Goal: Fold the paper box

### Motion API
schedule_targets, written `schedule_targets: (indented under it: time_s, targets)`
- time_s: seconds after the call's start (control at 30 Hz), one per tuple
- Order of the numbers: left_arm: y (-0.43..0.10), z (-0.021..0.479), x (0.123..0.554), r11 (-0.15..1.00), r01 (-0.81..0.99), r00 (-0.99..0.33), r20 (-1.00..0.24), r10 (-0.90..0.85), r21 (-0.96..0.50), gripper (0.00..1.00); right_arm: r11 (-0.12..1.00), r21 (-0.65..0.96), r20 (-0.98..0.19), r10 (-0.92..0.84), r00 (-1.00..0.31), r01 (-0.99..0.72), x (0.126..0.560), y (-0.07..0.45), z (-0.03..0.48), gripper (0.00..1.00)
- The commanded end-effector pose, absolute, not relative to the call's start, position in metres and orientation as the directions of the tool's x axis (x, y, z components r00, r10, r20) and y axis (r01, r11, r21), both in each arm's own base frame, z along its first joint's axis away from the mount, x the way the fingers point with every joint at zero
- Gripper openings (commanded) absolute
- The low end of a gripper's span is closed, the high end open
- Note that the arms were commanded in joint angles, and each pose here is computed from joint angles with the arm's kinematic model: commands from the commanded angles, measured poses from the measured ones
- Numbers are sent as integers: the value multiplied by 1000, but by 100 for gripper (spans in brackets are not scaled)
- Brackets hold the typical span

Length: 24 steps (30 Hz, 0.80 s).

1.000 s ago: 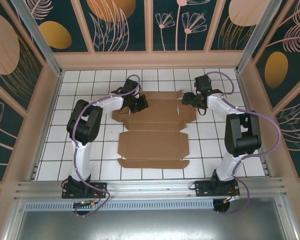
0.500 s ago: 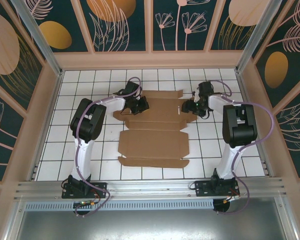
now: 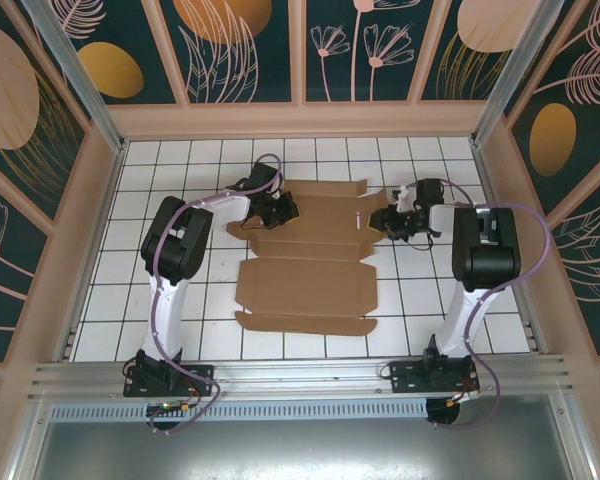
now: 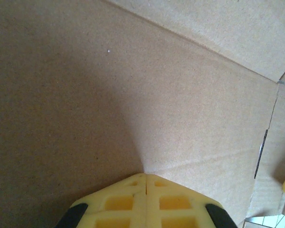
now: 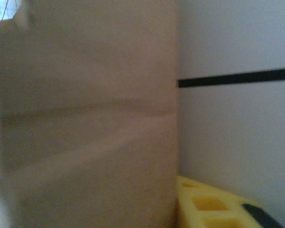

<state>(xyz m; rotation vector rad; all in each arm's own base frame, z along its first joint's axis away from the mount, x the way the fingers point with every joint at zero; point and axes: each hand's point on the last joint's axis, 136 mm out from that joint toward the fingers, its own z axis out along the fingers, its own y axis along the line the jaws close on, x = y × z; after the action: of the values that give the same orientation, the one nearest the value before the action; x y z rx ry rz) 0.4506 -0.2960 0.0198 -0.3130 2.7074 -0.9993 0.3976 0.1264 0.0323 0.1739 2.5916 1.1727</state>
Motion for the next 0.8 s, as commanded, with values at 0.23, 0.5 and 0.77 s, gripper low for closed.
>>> schedule_targets:
  time_s: [0.23, 0.5, 0.77]
  targets:
    - [-290, 2, 446, 747, -170, -949, -98, -300, -643, 0, 845, 534, -325, 192, -926, -12, 404, 115, 58, 15]
    - [-294, 5, 444, 721, -177, -948, -80, -307, -669, 0, 965, 260, -403, 79, -912, -32, 410, 124, 67, 12]
    - [-298, 6, 442, 697, -191, -948, -54, -314, -691, 0, 996, -32, -428, -89, -899, -84, 413, 158, 67, 11]
